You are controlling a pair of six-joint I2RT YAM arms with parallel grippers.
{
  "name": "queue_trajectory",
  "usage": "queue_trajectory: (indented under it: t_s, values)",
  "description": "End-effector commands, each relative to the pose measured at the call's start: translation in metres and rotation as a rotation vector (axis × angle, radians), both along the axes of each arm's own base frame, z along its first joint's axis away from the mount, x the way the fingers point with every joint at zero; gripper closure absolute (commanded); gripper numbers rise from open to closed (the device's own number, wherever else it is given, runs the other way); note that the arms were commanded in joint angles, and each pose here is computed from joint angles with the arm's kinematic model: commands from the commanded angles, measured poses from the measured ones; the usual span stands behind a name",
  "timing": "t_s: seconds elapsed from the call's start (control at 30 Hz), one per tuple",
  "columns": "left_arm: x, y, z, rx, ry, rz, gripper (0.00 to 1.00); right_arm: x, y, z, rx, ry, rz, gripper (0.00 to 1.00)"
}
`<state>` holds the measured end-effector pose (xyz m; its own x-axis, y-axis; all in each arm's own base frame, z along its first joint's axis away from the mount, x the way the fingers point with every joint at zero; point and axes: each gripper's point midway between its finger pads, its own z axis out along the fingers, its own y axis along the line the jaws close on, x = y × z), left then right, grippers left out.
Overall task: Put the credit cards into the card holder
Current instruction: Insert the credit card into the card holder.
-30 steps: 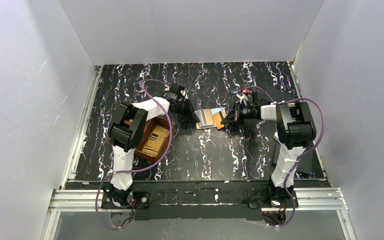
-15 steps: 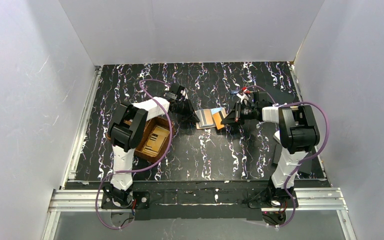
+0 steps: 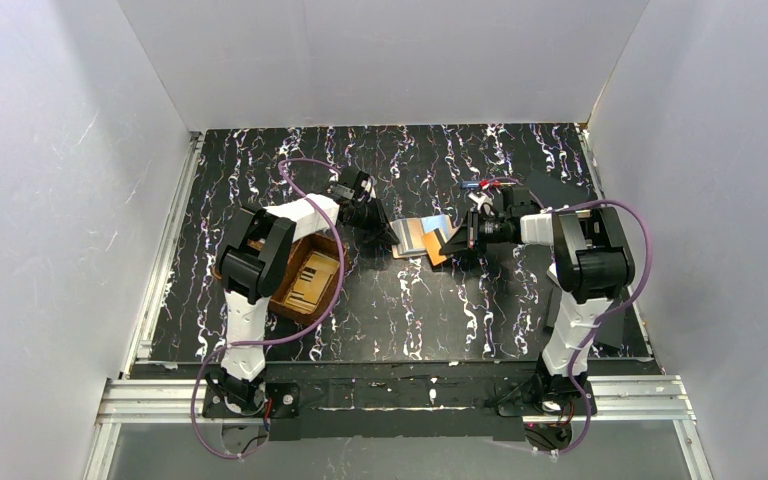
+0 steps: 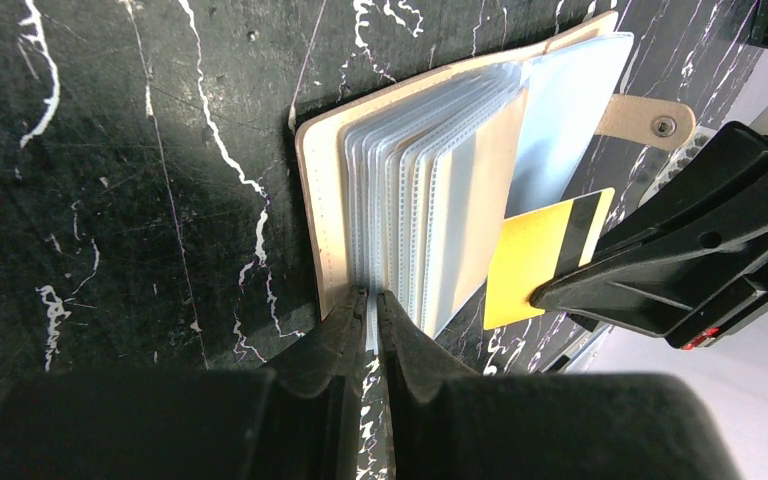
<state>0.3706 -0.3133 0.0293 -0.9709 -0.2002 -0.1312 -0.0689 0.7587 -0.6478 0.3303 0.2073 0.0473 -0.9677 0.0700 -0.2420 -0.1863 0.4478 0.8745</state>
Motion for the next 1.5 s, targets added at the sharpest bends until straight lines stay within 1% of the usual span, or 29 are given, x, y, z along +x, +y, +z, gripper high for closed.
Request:
queue_trajectory:
  t_s: [0.0,0.1,0.27,0.37,0.43,0.53,0.7,0.8,0.9,1.27,1.47]
  values:
    - [-0.008,0.003,-0.003,0.026,0.018,-0.023,0.92,0.002,0.001,-0.003,-0.011,-0.010,0.033,0.99]
    - [-0.008,0.003,-0.004,0.028,0.019,-0.025,0.92,0.000,0.000,-0.008,-0.037,0.012,0.039,0.99]
    - [-0.009,0.004,-0.004,0.033,0.021,-0.033,0.92,0.008,0.004,-0.009,-0.038,0.007,0.052,0.99]
    - [-0.009,0.004,-0.005,0.038,0.022,-0.038,0.92,0.010,0.008,-0.013,-0.057,0.005,0.087,0.99]
    - [-0.009,0.005,-0.005,0.043,0.021,-0.040,0.92,0.013,0.010,-0.014,-0.073,-0.006,0.104,0.99]
    - [-0.008,0.004,-0.005,0.045,0.022,-0.042,0.92,0.023,0.015,-0.013,-0.044,-0.019,0.120,0.99]
    - [-0.009,0.005,-0.008,0.050,0.029,-0.049,0.92,0.044,0.018,-0.012,-0.038,-0.090,0.166,0.99]
    - [-0.010,0.005,-0.008,0.051,0.028,-0.052,0.92,0.051,0.021,-0.013,-0.022,-0.107,0.184,0.99]
    - [-0.010,0.005,-0.008,0.048,0.028,-0.052,0.92,0.058,0.024,-0.013,-0.008,-0.121,0.183,0.99]
    - [-0.009,0.003,-0.009,0.042,0.029,-0.050,0.92,0.057,0.038,-0.016,0.011,-0.132,0.188,0.99]
    - [-0.009,0.003,-0.008,0.036,0.029,-0.044,0.92,0.054,0.042,-0.012,0.068,-0.109,0.095,0.99]
